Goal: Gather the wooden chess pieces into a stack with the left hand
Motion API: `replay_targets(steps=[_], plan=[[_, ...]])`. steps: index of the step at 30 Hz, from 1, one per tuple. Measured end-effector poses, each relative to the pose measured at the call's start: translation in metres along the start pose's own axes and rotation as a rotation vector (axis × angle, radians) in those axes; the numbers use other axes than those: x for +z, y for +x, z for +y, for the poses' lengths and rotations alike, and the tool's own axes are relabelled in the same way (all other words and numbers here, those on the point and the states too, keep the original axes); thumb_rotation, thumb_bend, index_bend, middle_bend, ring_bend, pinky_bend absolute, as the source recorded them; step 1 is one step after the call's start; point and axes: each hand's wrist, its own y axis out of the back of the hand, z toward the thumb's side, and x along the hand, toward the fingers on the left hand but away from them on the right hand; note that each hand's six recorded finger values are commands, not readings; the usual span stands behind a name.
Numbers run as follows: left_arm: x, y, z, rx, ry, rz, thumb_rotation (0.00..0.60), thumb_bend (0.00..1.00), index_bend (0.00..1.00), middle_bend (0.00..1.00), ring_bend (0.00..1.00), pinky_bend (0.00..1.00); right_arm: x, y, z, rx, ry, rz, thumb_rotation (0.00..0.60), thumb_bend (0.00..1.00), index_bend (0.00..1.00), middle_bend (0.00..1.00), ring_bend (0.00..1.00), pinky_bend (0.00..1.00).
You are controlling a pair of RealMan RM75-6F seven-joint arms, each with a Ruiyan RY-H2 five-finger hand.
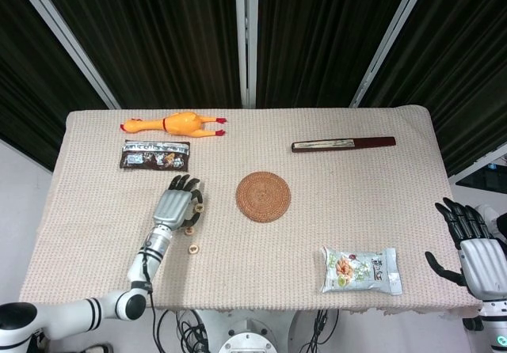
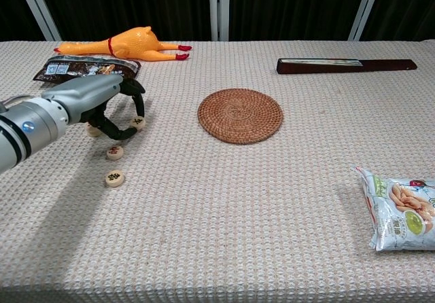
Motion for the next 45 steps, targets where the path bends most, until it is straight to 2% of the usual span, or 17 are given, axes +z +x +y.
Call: replay_targets(steps=[8, 16, 26, 40, 45], plan=[[0.000, -0.015, 0.018, 0.022, -0.005, -0.001, 0.600, 0.33, 0.47, 0.12, 0.00, 0.00, 0.001, 0.000, -0.002, 0.007, 0.008, 0.004, 0.600, 0.25, 0.00, 0.00, 0.00, 0.00], [-0.027, -0.036, 0.033, 0.007, 0.009, 0.061, 0.600, 0.34, 0.46, 0.12, 0.00, 0.00, 0.005, 0.000, -0.007, 0.016, 0.023, 0.010, 0.600, 0.25, 0.00, 0.00, 0.00, 0.00], [-0.047, -0.039, 0.030, -0.008, 0.006, 0.107, 0.600, 0.33, 0.46, 0.12, 0.00, 0.00, 0.005, -0.002, -0.010, 0.024, 0.030, 0.003, 0.600, 0.25, 0.00, 0.00, 0.00, 0.00], [-0.053, -0.035, 0.020, -0.026, -0.004, 0.115, 0.600, 0.34, 0.45, 0.12, 0.00, 0.00, 0.003, -0.002, -0.009, 0.023, 0.027, -0.004, 0.600, 0.25, 0.00, 0.00, 0.00, 0.00], [-0.053, -0.035, 0.019, -0.026, -0.007, 0.113, 0.600, 0.33, 0.41, 0.12, 0.00, 0.00, 0.004, -0.002, -0.009, 0.022, 0.027, -0.003, 0.600, 0.25, 0.00, 0.00, 0.00, 0.00]])
